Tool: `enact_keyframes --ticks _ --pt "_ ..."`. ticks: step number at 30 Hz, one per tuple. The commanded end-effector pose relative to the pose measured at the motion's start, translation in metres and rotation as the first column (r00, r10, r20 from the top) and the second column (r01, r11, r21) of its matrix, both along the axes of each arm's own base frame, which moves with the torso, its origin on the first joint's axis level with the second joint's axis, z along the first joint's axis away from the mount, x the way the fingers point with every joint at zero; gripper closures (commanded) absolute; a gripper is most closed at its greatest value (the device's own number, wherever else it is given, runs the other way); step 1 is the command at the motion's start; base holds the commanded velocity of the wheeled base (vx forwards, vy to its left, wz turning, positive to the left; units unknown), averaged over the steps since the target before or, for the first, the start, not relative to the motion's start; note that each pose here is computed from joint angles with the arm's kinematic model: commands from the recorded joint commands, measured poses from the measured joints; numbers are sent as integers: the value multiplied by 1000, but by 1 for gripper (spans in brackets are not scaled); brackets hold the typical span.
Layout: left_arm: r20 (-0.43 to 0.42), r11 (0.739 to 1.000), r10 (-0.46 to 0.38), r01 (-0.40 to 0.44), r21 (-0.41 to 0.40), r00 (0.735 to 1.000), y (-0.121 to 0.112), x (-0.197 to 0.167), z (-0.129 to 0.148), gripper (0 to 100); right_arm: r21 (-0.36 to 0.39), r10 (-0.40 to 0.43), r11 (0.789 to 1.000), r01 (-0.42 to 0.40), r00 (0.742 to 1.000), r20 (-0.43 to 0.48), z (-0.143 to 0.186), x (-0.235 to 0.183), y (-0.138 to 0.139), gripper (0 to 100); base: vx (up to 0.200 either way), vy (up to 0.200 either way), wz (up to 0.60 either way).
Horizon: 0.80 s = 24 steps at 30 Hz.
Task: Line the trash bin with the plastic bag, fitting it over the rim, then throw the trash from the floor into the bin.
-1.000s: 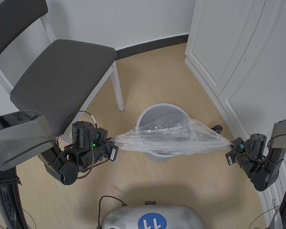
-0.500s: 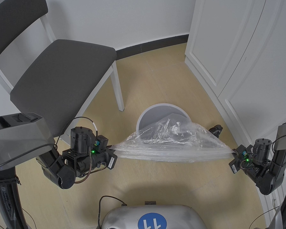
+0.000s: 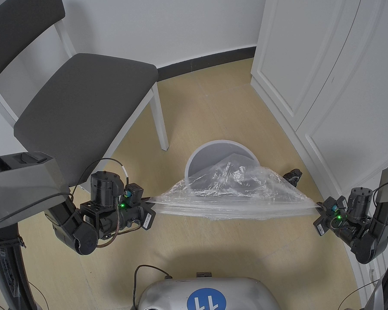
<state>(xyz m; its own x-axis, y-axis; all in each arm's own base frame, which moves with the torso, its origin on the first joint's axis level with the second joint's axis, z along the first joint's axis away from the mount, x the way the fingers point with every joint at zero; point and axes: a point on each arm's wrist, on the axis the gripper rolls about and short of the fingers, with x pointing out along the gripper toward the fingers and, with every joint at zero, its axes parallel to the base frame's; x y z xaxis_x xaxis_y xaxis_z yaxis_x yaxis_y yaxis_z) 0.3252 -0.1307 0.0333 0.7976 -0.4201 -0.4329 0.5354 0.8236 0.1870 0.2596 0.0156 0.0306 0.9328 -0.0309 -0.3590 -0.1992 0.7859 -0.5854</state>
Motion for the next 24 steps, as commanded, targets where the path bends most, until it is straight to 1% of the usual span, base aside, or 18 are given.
enact_keyframes --ticks 1,6,12,15,18,21,24 --pt "1 1000 -3 3 1 1000 -3 1 -3 100 -10 -1 1000 1 1000 -7 -5 3 0 100 0 0 0" --pt "12 1000 0 0 -1 1000 -7 7 -9 100 -8 -3 1000 2 1000 -14 -14 12 3 100 0 0 0" --pt "41 1000 16 -16 2 999 -12 10 -17 100 -16 5 1000 -6 999 -53 -26 15 5 100 0 0 0" --pt "67 999 42 -42 7 997 -17 14 -21 100 -21 13 1000 -15 997 -72 -35 18 10 100 0 0 0" --pt "95 997 76 -77 7 993 -19 20 -23 100 -30 -3 1000 1 997 -72 -40 23 12 100 0 0 0" --pt "142 992 126 -127 3 982 -24 29 -27 100 -37 -37 999 35 998 -47 -42 33 16 100 0 0 0" --pt "168 989 150 -151 -6 974 -26 35 -28 100 -37 -49 998 48 998 -34 -42 37 16 100 0 0 0"
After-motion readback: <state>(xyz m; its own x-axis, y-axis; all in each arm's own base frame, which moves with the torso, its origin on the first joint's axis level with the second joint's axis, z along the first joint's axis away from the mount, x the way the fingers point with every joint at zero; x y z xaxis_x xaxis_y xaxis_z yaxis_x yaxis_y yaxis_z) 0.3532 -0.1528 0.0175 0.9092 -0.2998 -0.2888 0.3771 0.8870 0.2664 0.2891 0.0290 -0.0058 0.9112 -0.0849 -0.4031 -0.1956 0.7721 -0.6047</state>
